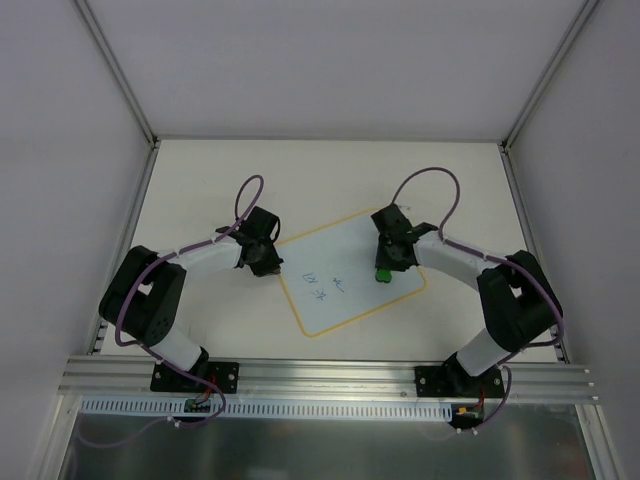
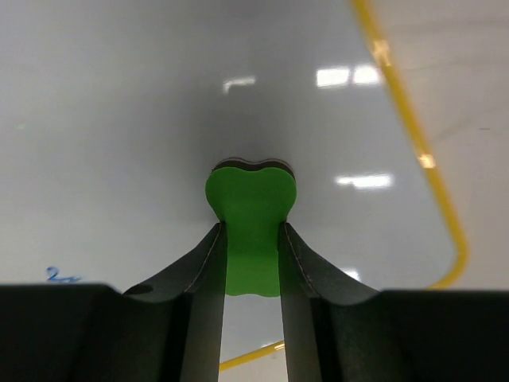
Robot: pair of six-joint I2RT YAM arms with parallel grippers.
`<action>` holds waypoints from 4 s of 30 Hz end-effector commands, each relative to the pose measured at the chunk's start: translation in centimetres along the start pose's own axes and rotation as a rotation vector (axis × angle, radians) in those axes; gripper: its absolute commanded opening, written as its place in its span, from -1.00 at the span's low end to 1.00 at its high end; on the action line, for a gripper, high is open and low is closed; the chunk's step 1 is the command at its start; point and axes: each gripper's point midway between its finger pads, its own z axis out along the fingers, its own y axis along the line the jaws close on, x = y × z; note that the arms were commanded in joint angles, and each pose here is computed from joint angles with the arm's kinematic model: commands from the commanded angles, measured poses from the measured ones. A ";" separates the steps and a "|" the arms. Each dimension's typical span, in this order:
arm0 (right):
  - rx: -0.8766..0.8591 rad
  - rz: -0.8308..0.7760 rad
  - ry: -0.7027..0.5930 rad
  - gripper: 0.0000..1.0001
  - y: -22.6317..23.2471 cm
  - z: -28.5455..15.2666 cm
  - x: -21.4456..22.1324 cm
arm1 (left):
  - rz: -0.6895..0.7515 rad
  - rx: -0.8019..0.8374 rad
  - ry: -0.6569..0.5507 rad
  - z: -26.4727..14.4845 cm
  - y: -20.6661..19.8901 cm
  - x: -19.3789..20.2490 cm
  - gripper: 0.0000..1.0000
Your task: Erase the whiteboard
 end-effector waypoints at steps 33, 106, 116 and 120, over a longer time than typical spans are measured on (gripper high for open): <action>-0.076 -0.230 0.162 -0.67 15.5 1.2 7.3 | 0.009 -0.086 0.110 0.7 1.8 2.3 -1.00; -0.118 -0.273 0.152 -0.72 18.0 1.2 5.4 | 0.006 -0.014 0.113 -0.2 0.5 1.9 -1.00; -0.064 -0.280 0.188 -0.72 15.4 0.3 6.6 | -0.023 -0.035 0.109 0.2 0.8 1.9 -1.00; -0.057 -0.343 0.250 -0.72 13.9 -0.9 8.4 | -0.034 -0.048 0.084 0.3 0.9 1.3 -1.00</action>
